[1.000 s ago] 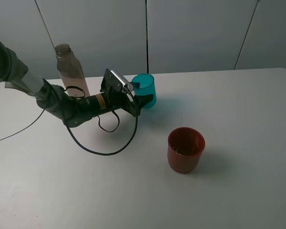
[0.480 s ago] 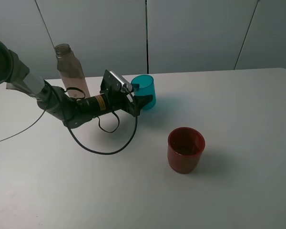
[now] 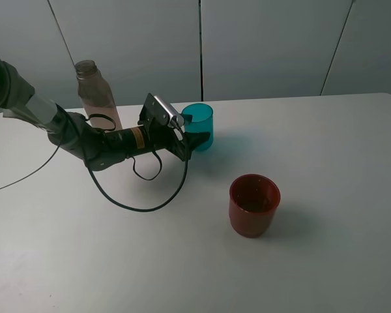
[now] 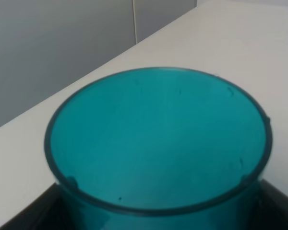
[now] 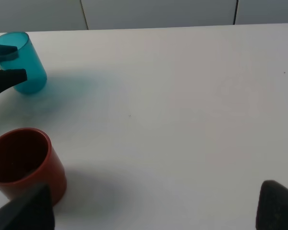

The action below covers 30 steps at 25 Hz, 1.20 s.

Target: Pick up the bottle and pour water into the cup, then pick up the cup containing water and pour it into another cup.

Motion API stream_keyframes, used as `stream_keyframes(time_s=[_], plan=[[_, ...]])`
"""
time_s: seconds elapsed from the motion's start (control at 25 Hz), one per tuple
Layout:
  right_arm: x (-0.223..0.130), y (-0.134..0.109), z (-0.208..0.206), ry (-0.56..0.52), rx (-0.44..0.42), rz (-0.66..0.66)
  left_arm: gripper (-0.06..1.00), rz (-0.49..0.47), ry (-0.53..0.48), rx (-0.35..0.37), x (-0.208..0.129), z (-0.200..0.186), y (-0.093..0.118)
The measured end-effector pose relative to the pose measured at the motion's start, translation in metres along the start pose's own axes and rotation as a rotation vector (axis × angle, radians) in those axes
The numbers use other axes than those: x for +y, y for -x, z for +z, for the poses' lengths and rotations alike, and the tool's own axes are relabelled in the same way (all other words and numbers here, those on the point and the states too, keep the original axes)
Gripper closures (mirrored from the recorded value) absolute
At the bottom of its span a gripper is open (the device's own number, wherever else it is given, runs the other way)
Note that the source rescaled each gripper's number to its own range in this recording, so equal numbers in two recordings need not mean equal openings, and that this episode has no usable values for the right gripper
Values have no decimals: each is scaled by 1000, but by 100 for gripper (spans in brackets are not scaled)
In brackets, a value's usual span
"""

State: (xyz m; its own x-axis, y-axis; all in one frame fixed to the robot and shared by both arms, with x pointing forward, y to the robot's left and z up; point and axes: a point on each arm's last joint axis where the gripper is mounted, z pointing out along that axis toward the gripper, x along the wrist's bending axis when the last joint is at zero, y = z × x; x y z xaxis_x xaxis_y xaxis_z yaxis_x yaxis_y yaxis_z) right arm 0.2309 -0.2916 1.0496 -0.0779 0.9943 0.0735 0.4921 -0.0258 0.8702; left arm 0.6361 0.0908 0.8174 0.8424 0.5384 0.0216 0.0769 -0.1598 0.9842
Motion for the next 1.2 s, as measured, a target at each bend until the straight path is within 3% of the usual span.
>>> stream_keyframes(time_s=[0.08, 0.12, 0.2, 0.56, 0.92, 1.2], plan=[[0, 0, 0, 0, 0, 0, 19, 6, 3, -3, 3, 0, 0], [0, 0, 0, 0, 0, 0, 6, 11, 5, -3, 5, 0, 0], [0, 0, 0, 0, 0, 0, -3, 21, 17, -3, 12, -1, -1], [0, 0, 0, 0, 0, 0, -3, 78, 32, 3, 43, -3, -3], [0, 0, 0, 0, 0, 0, -5, 164, -19, 91, 125, -11, 5], [0, 0, 0, 0, 0, 0, -5, 49, -6, 211, 207, -38, 20]])
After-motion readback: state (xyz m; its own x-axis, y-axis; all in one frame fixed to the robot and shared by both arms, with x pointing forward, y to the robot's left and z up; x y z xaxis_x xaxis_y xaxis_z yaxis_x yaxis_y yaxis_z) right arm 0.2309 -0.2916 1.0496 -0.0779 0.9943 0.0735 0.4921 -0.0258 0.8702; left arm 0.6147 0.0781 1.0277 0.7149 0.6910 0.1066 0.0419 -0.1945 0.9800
